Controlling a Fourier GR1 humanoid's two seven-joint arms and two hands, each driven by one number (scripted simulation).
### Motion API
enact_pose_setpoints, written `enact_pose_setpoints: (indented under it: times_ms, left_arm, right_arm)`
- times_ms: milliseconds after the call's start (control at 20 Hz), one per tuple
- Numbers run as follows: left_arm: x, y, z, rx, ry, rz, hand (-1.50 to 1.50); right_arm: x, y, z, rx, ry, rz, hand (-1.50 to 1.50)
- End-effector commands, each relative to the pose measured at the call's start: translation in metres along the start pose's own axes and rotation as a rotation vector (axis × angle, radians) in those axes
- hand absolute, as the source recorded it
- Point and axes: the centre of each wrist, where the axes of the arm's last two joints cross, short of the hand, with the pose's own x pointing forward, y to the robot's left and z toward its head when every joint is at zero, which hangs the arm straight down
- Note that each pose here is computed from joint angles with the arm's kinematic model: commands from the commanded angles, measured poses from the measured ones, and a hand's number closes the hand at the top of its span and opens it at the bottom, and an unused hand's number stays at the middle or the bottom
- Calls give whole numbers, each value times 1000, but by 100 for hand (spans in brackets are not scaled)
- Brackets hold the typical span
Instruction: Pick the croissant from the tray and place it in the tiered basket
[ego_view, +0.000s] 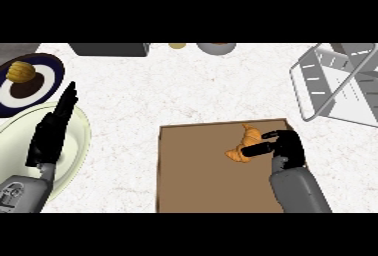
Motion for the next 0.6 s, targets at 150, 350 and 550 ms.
enact_pose_setpoints:
  times_ms: [150,350,550]
  left_arm:
    - [-12,-5,8,-4,18,-11,0]
    - [-5,4,4,-2,-1,-5,0]
    - [-7,-2,3,15,4,2,0]
  right_arm:
    - [20,-2,28,-9,144,-166,150]
    - [39,2,58,172,-497,164,150]
    - [55,-24,87,276,-909,211,150]
